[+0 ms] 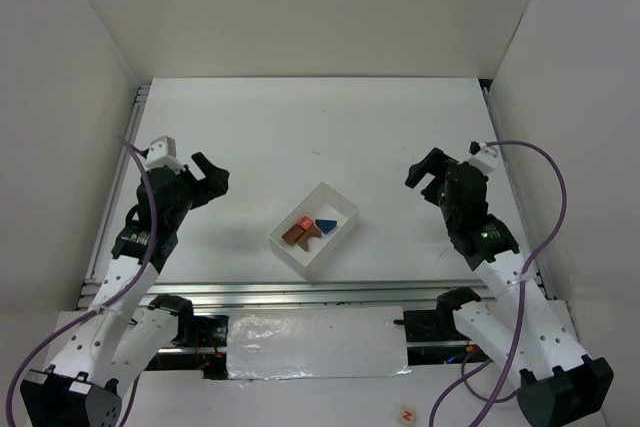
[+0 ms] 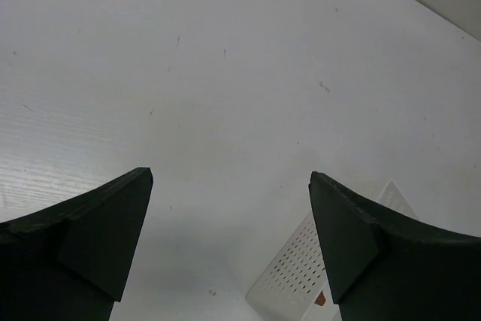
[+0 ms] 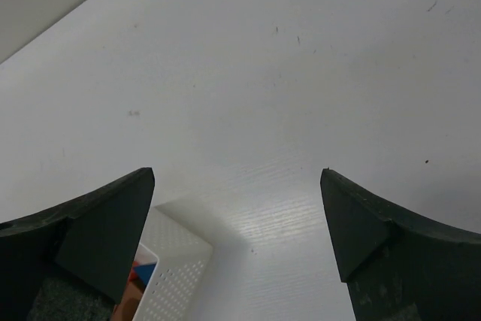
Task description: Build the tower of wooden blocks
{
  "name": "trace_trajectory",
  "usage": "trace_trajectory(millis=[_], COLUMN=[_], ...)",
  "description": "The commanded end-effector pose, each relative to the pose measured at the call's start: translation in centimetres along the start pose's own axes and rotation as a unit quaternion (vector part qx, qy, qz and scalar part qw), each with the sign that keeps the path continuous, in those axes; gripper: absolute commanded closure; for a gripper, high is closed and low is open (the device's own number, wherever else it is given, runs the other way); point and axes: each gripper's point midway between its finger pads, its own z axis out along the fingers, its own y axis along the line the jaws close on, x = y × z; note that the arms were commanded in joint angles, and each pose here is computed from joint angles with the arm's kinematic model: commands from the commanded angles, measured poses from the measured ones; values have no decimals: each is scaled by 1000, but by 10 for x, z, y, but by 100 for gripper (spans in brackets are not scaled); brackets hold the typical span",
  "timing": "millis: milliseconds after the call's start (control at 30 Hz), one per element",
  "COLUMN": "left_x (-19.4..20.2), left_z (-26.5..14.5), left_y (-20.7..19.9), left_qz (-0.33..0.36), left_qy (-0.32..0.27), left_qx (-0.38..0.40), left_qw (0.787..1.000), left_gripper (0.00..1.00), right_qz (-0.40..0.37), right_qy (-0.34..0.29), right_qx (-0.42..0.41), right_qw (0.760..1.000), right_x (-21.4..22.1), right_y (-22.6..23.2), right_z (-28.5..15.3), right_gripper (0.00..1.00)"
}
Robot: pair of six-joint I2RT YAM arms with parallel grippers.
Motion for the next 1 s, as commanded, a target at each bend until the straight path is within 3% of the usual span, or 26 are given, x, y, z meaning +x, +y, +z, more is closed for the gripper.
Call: trace_trajectory(millis=[0, 167, 467, 667, 867, 967], left_x=[-13, -10, -9, -4, -3, -4], left_z=[-4, -2, -3, -4, -6, -9], left_y=[-7, -6, -6, -1, -1, -2], left_qz=[-3, -3, -7, -20, -25, -23], left_qy=[-23, -18, -17, -12, -10, -12], left_qx=[10, 9, 10, -1, -2, 0], left_qw=[1000, 1000, 1000, 1000, 1000, 1000], left_gripper=[1, 1, 1, 1, 1, 1], right_qz=[3, -22, -24, -38, -21, -66], right_qy=[-15, 21, 55, 139, 191, 189], right_qx=[-28, -104, -119, -160, -127, -96], right_qw=[999, 994, 991, 977, 973, 975], right_x=[-5, 12, 21, 72, 124, 137], right_y=[7, 29, 38, 78, 110, 117], right_z=[-3, -8, -6, -14, -12, -3], right_gripper=[0, 0, 0, 1, 2, 5])
